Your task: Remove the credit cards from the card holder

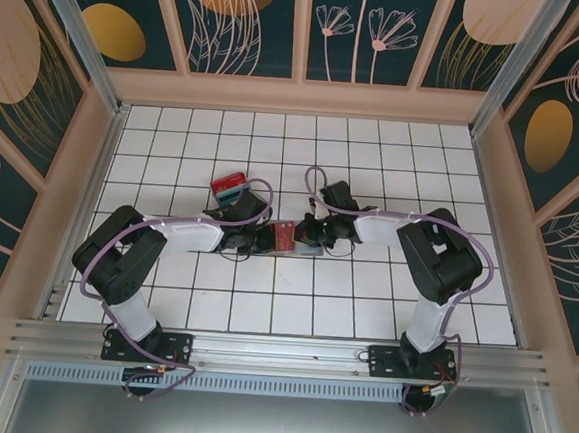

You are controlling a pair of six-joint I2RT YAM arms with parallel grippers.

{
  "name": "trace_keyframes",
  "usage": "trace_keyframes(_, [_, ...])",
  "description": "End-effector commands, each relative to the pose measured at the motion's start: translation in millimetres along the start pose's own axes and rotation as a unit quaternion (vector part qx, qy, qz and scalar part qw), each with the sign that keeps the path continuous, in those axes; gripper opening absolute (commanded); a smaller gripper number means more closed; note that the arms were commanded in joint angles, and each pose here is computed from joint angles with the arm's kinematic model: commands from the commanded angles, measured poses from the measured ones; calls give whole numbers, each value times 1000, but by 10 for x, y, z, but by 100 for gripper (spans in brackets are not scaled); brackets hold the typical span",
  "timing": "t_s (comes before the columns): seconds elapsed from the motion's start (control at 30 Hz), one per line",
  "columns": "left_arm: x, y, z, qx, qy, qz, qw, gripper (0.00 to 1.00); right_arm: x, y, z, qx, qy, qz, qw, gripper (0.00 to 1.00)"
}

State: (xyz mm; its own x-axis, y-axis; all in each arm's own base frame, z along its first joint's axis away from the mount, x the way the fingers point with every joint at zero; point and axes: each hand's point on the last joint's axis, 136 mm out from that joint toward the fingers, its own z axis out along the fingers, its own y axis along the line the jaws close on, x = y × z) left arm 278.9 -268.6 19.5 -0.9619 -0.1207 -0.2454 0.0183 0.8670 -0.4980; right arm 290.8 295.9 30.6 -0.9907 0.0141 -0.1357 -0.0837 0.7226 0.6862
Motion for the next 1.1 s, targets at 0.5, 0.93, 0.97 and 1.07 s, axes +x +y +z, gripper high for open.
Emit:
trace_keyframes(0.5, [161, 176, 83, -31, 33, -6, 999, 6, -47, -7, 44, -9, 2, -4, 1000, 26])
trace_keyframes(0.93, [160, 187, 76, -35, 33, -2, 999, 6, -62, -259, -130, 19, -22, 14, 999, 0])
trace_keyframes(0.97, [160, 187, 74, -35, 33, -3, 999, 6, -67, -310, -182, 20, -27, 19, 999, 0])
trace_keyframes(1.07, [160, 184, 72, -36, 33, -1, 999, 6, -84, -420, -327, 22, -40, 26, 999, 0])
